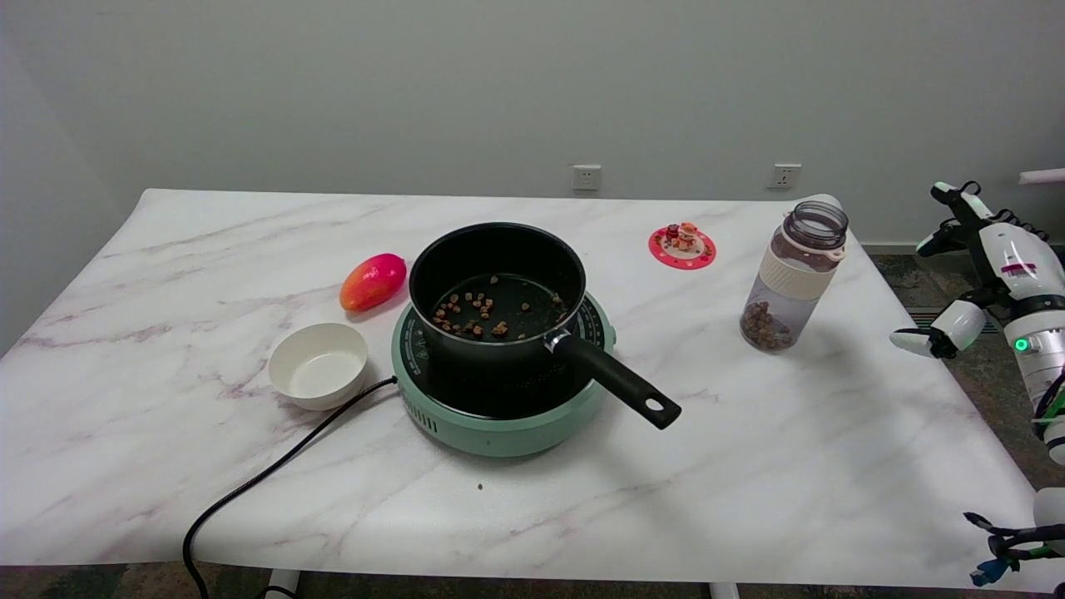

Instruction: Pick up the bottle.

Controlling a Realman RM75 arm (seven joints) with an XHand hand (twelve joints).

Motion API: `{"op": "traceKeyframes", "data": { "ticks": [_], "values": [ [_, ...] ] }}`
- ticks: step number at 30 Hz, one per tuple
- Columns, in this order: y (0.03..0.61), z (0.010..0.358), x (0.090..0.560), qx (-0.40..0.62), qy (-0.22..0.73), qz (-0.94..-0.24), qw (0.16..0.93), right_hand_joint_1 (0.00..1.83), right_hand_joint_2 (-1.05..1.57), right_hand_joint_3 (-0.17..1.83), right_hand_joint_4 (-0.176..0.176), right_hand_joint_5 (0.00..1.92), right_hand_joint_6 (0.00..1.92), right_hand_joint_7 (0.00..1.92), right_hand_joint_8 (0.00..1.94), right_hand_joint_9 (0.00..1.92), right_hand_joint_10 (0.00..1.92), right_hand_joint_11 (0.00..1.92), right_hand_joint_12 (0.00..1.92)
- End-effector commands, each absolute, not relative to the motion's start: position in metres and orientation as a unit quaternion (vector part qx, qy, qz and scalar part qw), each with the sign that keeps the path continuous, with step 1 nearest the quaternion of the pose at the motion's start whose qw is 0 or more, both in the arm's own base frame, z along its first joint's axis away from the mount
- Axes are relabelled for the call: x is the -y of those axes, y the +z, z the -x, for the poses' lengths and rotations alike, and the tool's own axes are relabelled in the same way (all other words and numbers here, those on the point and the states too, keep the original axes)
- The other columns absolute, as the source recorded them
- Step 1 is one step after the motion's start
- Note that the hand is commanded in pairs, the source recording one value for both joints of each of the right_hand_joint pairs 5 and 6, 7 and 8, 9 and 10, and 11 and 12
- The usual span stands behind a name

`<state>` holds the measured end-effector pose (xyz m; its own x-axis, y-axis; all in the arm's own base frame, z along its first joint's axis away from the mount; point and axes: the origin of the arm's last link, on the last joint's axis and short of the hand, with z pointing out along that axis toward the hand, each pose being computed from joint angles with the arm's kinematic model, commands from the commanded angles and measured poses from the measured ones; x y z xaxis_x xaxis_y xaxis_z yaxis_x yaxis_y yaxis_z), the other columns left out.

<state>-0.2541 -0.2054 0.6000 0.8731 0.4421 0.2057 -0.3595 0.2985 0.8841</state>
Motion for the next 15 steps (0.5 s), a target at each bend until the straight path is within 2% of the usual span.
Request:
{"op": "traceKeyframes", "data": {
  "ticks": [1, 15],
  "values": [
    [0.598, 0.262, 0.223, 0.096, 0.349, -0.52, 0.773, 1.26, -0.78, 1.35, 0.0, 0.26, 0.26, 0.82, 0.82, 0.66, 0.66, 0.62, 0.62],
    [0.605, 0.278, 0.217, 0.179, 0.438, -0.485, 0.735, 1.22, -0.8, 1.3, 0.0, 0.28, 0.28, 0.75, 0.75, 0.59, 0.59, 0.57, 0.57]
  ]
}}
